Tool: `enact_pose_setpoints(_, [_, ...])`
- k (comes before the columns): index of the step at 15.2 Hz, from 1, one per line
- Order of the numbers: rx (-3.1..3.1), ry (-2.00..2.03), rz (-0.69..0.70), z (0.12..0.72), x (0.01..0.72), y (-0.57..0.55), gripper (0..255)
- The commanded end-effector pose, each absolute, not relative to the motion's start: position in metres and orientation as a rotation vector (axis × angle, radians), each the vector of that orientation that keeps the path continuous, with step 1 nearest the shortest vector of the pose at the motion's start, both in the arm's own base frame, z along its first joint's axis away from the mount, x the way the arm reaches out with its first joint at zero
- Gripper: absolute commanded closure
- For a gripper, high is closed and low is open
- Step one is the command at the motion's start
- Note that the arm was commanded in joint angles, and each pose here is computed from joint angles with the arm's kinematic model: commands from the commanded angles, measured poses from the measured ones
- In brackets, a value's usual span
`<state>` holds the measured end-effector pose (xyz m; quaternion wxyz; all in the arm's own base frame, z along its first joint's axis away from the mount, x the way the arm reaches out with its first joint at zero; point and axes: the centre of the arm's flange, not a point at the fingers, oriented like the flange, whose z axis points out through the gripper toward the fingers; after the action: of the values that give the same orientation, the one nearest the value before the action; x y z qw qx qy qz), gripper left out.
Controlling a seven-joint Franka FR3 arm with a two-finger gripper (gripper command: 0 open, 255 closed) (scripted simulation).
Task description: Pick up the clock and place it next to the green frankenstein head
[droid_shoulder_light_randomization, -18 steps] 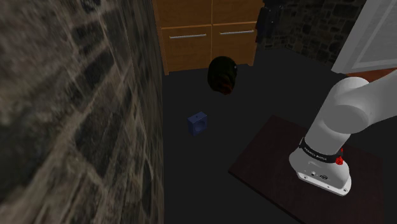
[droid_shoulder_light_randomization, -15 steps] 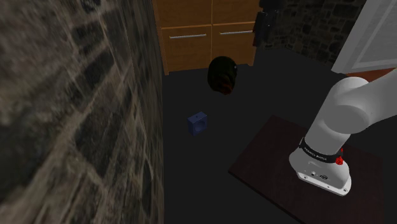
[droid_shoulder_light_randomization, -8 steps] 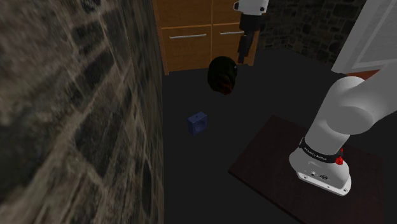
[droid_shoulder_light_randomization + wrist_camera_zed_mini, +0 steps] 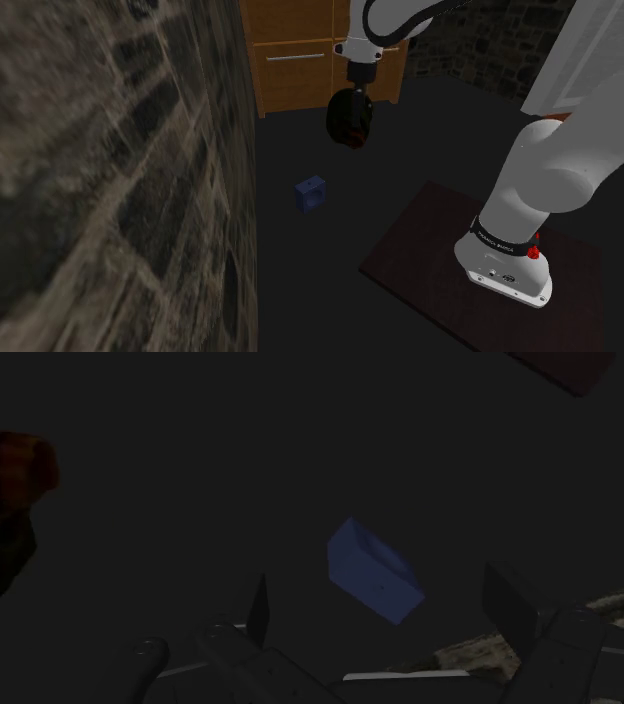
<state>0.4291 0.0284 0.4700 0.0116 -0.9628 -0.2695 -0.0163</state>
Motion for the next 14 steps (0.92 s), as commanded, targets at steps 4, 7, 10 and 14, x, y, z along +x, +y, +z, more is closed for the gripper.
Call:
enact_pose_setpoints(4, [-2.93,-1.085,-0.035,0.414,0.462,0.054,0])
enact_pose_setpoints(7, [-2.878,-1.226,-0.025,0.382,0.481,0.071,0])
enact_pose_setpoints(10, [-2.82,-1.365,-0.014,0.35,0.497,0.089,0])
enact_pose_setpoints(14, [-2.731,-1.545,0.0,0.307,0.516,0.115,0])
